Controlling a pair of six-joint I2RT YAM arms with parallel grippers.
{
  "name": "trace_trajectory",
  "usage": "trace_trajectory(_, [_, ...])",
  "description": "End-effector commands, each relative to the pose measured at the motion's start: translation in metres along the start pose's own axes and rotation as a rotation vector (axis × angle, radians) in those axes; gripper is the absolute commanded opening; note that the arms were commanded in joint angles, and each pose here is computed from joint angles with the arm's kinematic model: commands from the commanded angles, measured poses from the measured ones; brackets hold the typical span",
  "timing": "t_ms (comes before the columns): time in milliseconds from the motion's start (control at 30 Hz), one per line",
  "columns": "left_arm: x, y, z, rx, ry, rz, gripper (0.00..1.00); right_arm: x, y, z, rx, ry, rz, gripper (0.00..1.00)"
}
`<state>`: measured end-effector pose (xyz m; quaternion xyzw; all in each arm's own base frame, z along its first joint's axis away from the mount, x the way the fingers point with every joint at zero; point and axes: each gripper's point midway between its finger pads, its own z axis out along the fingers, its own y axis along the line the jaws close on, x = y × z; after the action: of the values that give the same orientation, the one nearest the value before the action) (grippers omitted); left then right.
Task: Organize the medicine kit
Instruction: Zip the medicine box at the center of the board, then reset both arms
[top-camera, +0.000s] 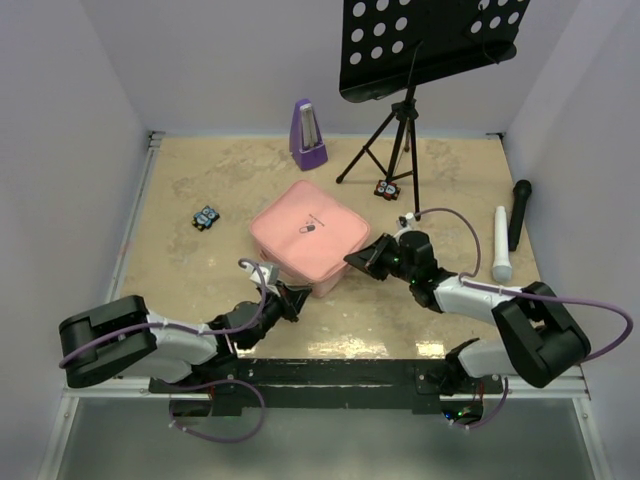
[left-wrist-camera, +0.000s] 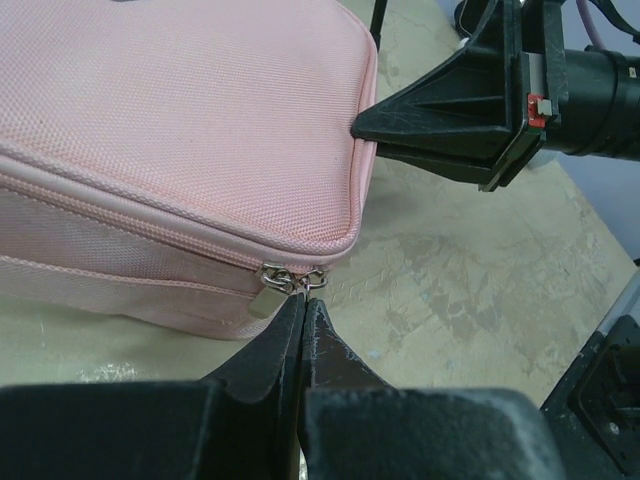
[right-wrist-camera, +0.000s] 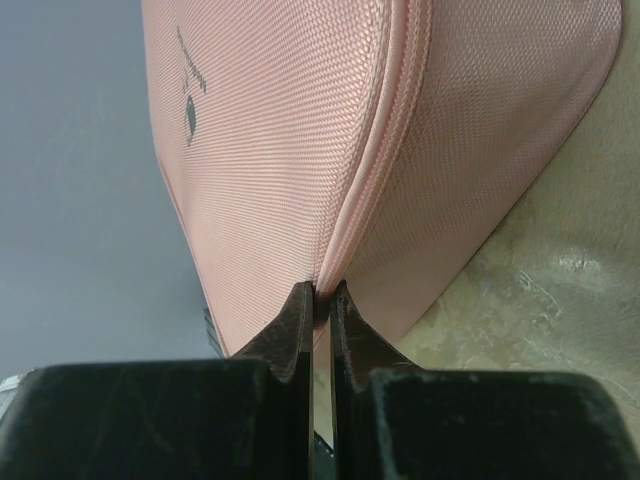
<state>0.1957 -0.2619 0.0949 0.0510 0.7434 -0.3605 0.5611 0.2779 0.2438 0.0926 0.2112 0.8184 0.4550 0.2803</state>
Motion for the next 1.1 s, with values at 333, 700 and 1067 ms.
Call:
trace_trajectory(333, [0.012, 0.067, -0.017, -0.268, 0.0, -0.015, 0.07, -0.035, 0.0, -0.003, 0.01, -0.116, -0.188, 0.0])
trace_trajectory(700, [0.005, 0.065, -0.012, -0.308, 0.023, 0.039, 0.55, -0.024, 0.022, -0.014, -0.056, -0.032, -0.33, 0.5])
trace_trajectory(1067, [-0.034, 0.055, -0.024, -0.324, -0.016, 0.044, 0.65, -0.044, 0.065, -0.05, -0.086, -0.108, -0.56, 0.67])
